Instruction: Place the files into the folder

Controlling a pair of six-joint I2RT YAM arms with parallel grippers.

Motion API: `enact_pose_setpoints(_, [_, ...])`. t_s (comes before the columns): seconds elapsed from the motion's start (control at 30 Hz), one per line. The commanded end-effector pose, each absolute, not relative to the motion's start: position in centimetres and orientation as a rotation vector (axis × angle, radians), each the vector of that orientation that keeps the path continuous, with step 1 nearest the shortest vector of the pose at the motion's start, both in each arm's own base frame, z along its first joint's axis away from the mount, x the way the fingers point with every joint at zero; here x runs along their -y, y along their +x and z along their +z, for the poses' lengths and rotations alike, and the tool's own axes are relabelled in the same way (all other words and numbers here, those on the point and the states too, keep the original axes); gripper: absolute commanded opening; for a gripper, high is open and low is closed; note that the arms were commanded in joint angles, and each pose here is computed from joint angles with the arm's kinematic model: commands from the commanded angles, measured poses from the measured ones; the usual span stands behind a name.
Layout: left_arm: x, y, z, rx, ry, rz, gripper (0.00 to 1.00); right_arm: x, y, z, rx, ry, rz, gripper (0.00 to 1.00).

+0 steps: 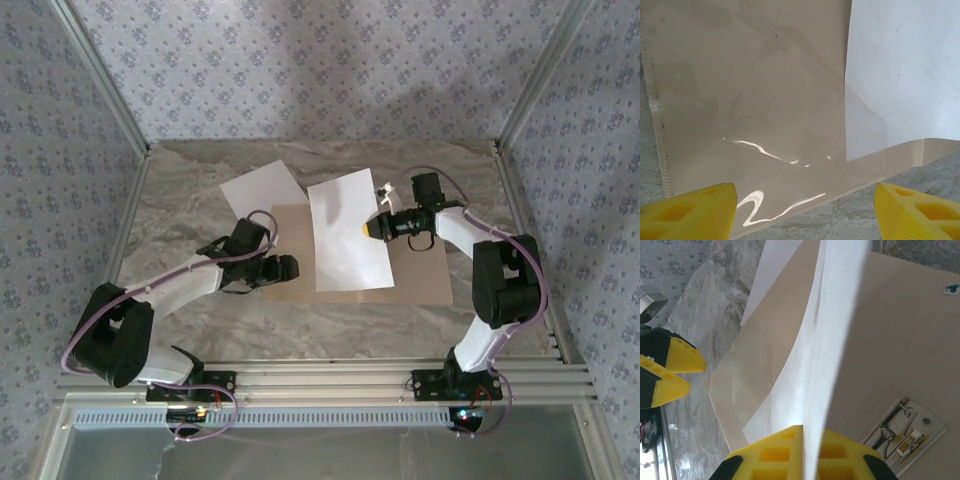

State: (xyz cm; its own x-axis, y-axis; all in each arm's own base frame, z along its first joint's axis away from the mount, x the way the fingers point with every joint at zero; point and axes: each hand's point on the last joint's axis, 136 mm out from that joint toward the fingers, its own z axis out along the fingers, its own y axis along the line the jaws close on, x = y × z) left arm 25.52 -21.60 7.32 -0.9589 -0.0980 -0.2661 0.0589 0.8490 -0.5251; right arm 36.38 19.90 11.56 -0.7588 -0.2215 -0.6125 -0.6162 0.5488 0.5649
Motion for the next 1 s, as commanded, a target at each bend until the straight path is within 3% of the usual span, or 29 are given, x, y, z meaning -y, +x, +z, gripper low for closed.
enact_pose_setpoints(0.0, [21.2, 25.4, 7.5, -2.738, -0.029, -0.786, 0.73, -20.2, 36.4, 11.3, -2.3, -0.665, 1.172, 0.0])
enact_pose_setpoints(0.97, [21.2, 25.1, 6.9, -2.762, -0.038, -0.791, 0.71, -21.5, 38.0, 8.9, -2.32, -0.536, 1.314, 0.0])
